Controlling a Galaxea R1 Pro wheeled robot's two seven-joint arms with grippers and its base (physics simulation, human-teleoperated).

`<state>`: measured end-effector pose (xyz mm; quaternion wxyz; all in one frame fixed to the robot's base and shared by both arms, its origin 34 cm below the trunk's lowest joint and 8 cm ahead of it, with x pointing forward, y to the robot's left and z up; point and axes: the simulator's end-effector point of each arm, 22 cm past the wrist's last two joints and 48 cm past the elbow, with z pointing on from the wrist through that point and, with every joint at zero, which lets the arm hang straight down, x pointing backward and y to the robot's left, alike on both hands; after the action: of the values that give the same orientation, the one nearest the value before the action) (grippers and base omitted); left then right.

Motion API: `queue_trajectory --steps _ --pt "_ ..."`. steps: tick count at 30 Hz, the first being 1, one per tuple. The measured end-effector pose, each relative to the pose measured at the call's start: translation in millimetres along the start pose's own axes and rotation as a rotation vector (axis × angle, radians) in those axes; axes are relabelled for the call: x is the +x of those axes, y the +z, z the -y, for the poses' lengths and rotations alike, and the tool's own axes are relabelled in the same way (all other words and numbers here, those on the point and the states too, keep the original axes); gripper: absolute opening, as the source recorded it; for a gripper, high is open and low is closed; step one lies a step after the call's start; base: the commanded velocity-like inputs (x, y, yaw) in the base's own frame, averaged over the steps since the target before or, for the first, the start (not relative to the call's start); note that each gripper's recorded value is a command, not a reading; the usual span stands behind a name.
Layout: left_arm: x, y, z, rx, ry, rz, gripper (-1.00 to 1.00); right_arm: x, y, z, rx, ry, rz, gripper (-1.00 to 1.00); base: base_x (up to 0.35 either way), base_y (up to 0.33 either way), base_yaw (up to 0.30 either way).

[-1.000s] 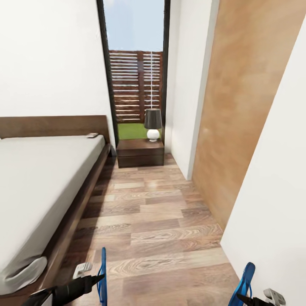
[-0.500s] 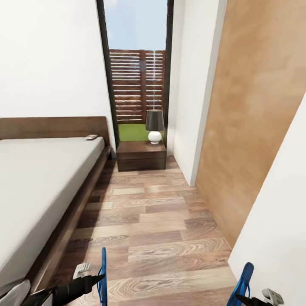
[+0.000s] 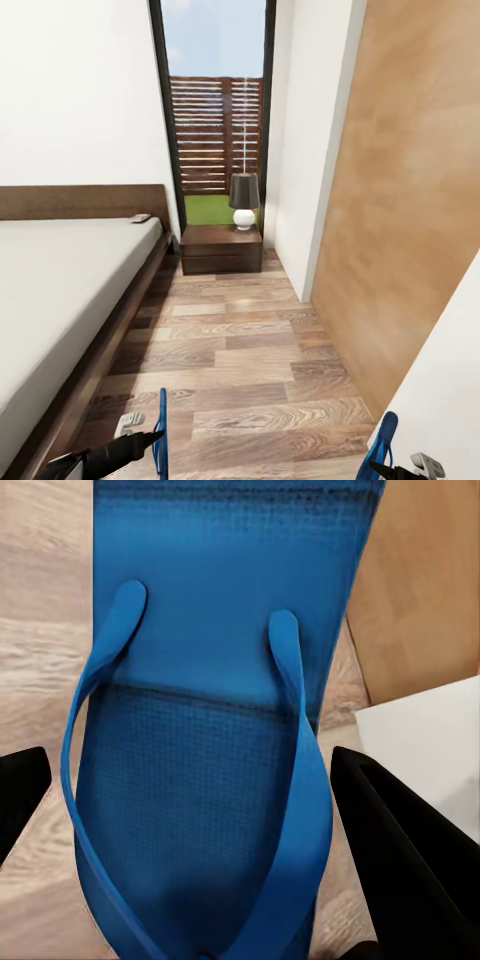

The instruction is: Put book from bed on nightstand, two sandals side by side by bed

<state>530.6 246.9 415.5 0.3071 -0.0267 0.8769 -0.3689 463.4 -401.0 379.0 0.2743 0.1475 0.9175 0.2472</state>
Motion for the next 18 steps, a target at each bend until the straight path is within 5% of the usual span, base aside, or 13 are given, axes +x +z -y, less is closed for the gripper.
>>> queue_trajectory --steps 13,18 --pt "1 -0.2 -10 -0.047 -0.001 -0.001 -1.00 0 0.1 0 0.000 0.000 0.000 -1.00 0.324 -0.026 0.000" --pt "1 -0.1 -11 -0.047 -0.002 -0.001 -1.00 0 0.3 0 0.000 -0.001 -0.001 -1.00 0.195 0.148 0.001"
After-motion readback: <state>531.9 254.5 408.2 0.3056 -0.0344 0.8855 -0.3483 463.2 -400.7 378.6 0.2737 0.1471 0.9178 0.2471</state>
